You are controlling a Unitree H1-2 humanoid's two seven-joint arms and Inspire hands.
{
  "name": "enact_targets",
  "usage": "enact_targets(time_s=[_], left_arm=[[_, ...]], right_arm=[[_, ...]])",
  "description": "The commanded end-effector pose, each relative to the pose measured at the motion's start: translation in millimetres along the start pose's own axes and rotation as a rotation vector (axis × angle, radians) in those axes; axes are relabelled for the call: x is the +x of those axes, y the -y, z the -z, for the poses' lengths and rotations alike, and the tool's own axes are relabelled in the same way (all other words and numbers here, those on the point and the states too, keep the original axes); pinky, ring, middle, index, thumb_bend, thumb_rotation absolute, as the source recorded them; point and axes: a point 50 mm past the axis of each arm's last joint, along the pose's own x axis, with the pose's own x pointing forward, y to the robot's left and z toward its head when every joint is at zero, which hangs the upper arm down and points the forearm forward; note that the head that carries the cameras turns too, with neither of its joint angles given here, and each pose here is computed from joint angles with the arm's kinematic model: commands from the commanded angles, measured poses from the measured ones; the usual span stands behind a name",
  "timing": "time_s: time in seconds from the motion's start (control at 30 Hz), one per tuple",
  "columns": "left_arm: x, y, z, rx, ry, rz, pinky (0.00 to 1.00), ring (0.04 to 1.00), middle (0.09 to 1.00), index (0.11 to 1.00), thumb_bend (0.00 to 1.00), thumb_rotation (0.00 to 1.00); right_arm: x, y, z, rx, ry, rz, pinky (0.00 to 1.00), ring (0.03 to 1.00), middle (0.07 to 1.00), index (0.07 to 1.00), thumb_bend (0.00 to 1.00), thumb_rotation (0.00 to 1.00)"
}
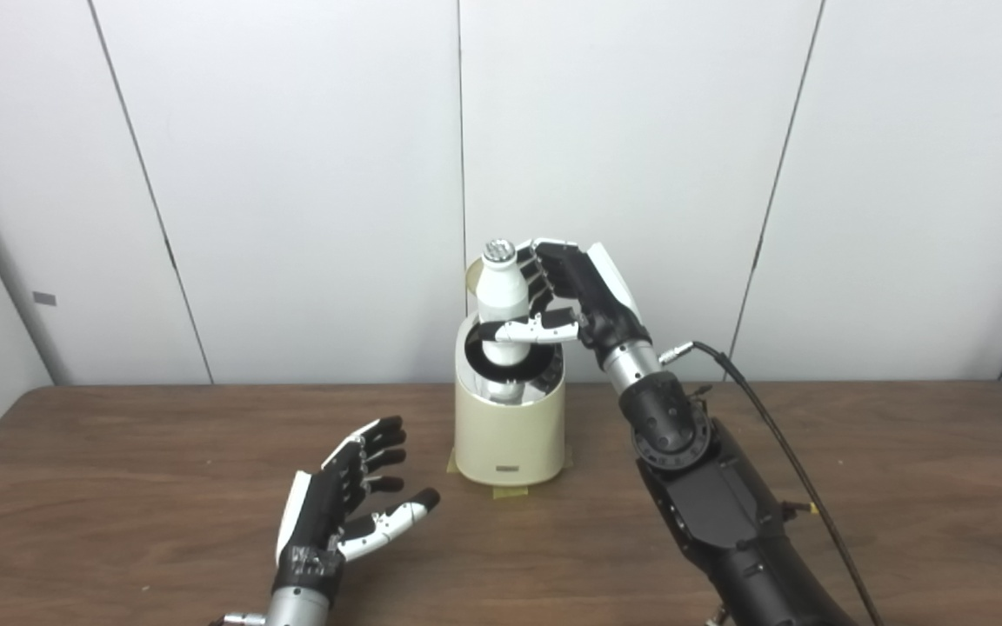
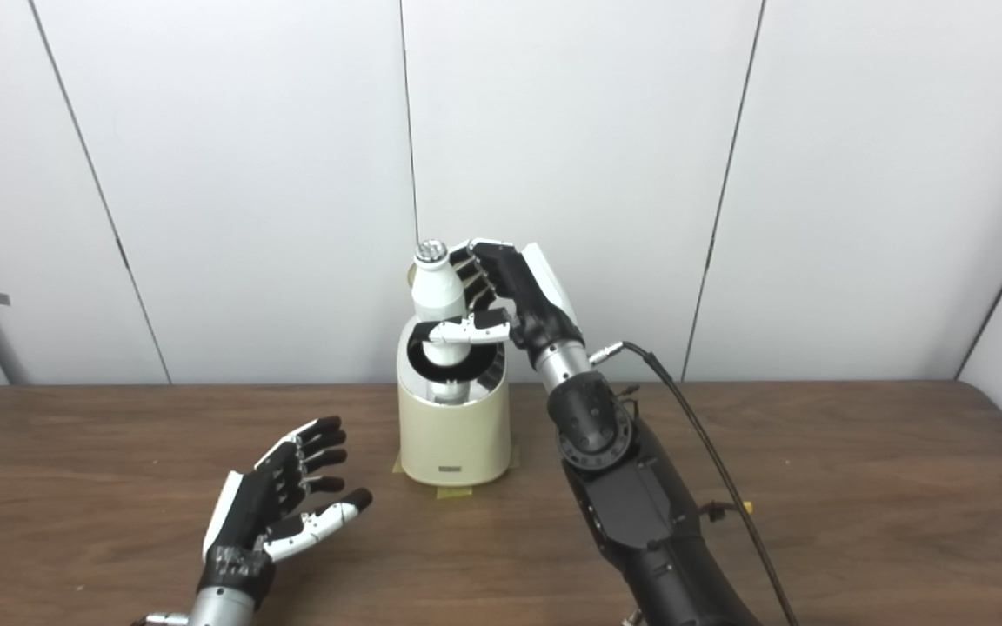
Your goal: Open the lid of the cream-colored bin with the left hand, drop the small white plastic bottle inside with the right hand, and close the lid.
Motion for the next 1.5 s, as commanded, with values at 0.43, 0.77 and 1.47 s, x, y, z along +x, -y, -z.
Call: enact_targets(time_s=[0.43, 0.77, 1.47], left_arm=[[11, 1, -21, -0.001, 0.071, 0.002, 0.68, 0.780, 0.802, 0.826, 0.71, 0.08], [11, 0, -20, -0.001, 0.070, 0.008, 0.68, 0.775, 0.798, 0.826, 0.71, 0.07], [11, -4, -21, 0.008, 0.078, 0.011, 0.67, 0.767, 0.797, 0.819, 0.71, 0.07]], right_arm=[[21, 22, -23, -0.134, 0.134, -0.135, 0.45, 0.629, 0.797, 0.739, 0.81, 0.00], [18, 27, -20, -0.130, 0.123, -0.168, 0.43, 0.645, 0.764, 0.714, 0.80, 0.00], [-67, 61, -30, 0.116, 0.332, 0.069, 0.31, 0.451, 0.613, 0.594, 0.53, 0.00]])
